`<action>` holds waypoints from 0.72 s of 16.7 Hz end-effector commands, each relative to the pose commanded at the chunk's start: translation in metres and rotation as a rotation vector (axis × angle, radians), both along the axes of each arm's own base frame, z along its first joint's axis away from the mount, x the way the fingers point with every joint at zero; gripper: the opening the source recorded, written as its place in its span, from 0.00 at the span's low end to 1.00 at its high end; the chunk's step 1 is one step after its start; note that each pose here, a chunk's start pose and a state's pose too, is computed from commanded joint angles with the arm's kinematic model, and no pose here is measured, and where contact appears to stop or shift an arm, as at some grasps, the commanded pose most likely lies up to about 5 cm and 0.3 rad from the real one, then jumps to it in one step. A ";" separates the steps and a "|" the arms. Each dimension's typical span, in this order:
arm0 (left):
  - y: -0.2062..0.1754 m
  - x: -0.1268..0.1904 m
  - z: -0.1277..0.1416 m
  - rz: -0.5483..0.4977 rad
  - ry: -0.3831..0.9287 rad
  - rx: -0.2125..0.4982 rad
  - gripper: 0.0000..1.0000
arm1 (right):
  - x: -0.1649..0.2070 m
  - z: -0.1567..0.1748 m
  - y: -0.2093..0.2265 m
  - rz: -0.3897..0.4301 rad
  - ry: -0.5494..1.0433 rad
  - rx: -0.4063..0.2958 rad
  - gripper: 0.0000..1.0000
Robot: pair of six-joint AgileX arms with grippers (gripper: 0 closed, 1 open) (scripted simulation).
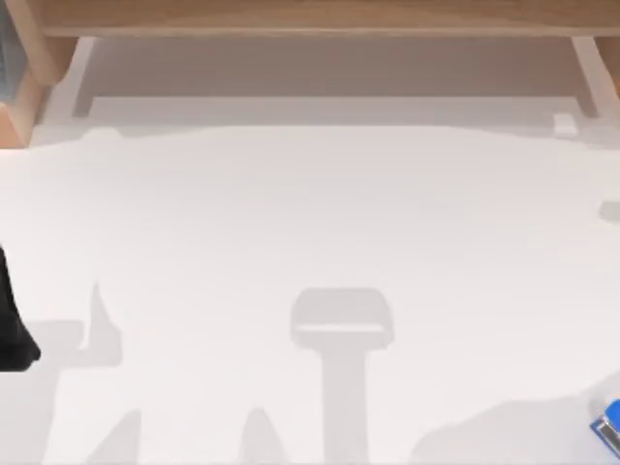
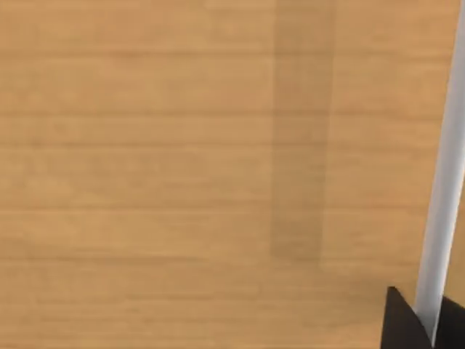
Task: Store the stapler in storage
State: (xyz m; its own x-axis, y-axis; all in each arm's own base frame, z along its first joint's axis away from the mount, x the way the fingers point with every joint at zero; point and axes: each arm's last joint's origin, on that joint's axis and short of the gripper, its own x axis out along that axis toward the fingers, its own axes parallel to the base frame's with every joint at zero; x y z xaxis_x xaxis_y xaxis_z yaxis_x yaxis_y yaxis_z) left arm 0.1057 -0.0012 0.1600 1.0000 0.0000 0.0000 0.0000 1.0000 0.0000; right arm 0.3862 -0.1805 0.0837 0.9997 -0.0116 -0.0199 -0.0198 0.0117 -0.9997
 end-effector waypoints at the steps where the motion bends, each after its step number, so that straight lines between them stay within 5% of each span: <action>1: 0.000 0.000 0.000 0.000 0.000 0.000 1.00 | -0.008 -0.002 0.002 0.001 0.005 0.003 0.00; 12: 0.000 0.000 0.000 0.000 0.000 0.000 1.00 | -0.047 0.004 -0.001 0.002 -0.017 -0.008 0.00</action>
